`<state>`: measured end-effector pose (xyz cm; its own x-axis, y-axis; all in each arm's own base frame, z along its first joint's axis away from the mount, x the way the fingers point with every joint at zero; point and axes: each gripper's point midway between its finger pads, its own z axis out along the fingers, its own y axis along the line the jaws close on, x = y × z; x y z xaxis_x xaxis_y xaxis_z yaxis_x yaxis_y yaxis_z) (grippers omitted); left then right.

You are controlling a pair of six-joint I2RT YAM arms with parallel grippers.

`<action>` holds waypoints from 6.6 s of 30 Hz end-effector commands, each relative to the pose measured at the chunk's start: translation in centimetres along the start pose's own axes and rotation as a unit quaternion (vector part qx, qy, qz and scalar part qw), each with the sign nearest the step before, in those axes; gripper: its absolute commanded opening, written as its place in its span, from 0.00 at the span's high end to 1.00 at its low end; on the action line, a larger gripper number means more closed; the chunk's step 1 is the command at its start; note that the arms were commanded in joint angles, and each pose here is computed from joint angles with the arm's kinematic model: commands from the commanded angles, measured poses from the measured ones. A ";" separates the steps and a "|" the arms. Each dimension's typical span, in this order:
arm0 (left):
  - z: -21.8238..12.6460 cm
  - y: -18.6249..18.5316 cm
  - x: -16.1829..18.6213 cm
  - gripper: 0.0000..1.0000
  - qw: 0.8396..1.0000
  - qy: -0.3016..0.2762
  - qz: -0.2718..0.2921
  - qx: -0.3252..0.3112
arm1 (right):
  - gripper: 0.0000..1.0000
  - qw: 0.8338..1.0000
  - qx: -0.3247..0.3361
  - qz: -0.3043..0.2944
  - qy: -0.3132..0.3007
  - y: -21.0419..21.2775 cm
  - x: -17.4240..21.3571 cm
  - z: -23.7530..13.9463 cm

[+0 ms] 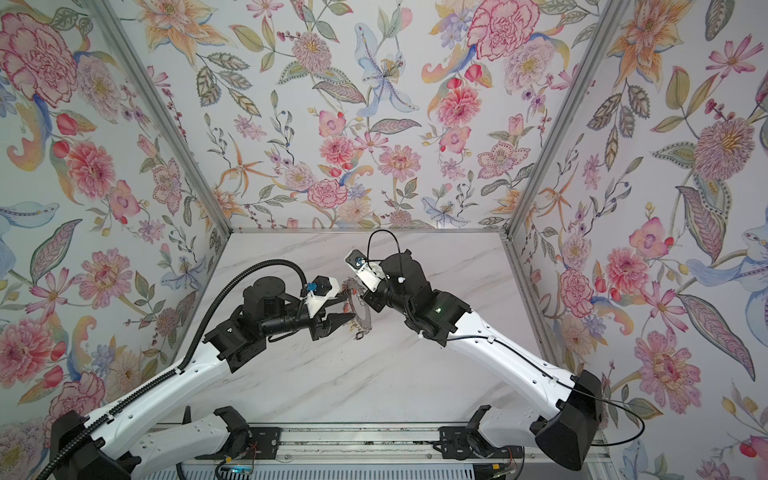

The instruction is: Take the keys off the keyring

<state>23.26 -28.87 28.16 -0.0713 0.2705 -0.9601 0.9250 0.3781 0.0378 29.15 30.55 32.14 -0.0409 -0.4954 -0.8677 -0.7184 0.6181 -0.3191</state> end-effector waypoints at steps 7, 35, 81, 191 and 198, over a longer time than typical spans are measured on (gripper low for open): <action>0.7 0.1 -0.9 0.30 1.000 -0.024 -0.013 -0.016 | 1.00 0.993 0.050 0.102 0.011 -1.4 -0.9 -0.6; 2.6 8.9 3.5 0.40 0.978 0.041 0.015 -0.203 | 1.00 0.972 0.043 0.212 0.089 -0.1 3.0 -1.2; 1.1 -9.3 2.2 0.45 0.992 -0.097 -0.032 0.075 | 1.00 0.762 0.158 0.612 0.140 -0.9 5.7 0.2; 10.1 5.0 -0.6 1.00 0.968 -0.176 0.033 -0.175 | 1.00 0.562 0.152 0.811 -0.060 -4.5 1.2 -1.0; 9.4 5.6 -0.7 1.00 0.966 -0.166 0.065 -0.186 | 1.00 0.530 0.121 0.837 -0.065 -4.8 1.5 -0.3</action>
<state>32.13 -35.70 25.85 0.1678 0.0172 -0.9857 0.7165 0.6846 0.1339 31.82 26.69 29.85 -0.4373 0.8915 -0.1184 0.4075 0.3137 0.8576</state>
